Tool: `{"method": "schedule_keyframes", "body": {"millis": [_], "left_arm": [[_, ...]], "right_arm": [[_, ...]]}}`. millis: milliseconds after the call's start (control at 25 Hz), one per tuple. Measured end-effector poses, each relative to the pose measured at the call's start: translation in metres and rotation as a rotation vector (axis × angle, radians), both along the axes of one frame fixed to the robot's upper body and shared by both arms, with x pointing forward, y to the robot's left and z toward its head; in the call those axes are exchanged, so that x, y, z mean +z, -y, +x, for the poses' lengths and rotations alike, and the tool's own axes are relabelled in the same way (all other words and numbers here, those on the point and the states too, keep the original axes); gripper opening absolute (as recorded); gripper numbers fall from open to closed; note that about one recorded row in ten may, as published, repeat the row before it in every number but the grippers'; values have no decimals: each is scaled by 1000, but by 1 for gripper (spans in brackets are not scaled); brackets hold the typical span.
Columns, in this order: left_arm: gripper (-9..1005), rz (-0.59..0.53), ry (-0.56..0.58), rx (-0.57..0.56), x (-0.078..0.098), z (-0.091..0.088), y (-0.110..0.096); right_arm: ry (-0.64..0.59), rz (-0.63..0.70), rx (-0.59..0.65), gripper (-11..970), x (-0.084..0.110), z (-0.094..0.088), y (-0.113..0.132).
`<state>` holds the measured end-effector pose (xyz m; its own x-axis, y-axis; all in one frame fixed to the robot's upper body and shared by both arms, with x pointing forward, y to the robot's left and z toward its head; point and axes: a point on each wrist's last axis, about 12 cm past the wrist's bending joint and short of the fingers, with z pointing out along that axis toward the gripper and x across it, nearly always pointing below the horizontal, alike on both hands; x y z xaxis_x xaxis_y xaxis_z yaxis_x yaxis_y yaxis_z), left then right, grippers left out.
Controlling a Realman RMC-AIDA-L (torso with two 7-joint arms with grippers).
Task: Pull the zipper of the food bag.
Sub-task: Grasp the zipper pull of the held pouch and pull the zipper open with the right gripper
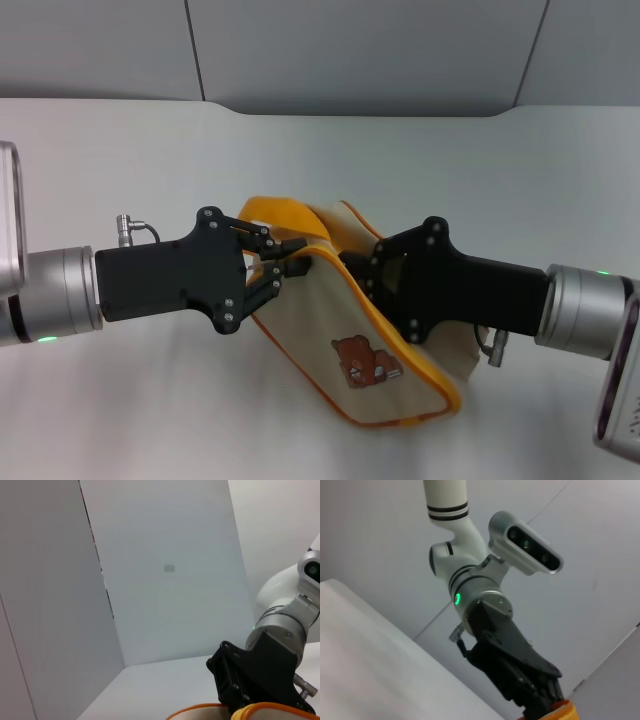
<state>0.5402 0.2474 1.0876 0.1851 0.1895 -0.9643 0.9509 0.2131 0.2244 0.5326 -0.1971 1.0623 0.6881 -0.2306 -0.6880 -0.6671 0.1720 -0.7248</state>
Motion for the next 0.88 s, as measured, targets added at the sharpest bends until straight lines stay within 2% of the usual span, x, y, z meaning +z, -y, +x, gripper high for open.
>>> {"method": "schedule_keyframes", "body": {"millis": [160, 240, 360, 520, 880], "left_arm": [[90, -8, -1, 25, -1, 0, -3], [90, -26, 0, 93, -3, 1, -8], [90, -46, -1, 192, -6, 3, -18], [90, -53, -15, 234, -9, 2, -22], [89, -58, -36, 263, -15, -4, -27]], "right_arm": [[-23, -31, 1, 9, -8, -7, 6], [-30, -37, -4, 17, -10, -10, 10], [-63, -36, -45, 28, -17, -24, 31], [-153, 1, -86, 43, -17, -40, 57], [-186, 4, -112, 77, -21, -45, 63]]}}
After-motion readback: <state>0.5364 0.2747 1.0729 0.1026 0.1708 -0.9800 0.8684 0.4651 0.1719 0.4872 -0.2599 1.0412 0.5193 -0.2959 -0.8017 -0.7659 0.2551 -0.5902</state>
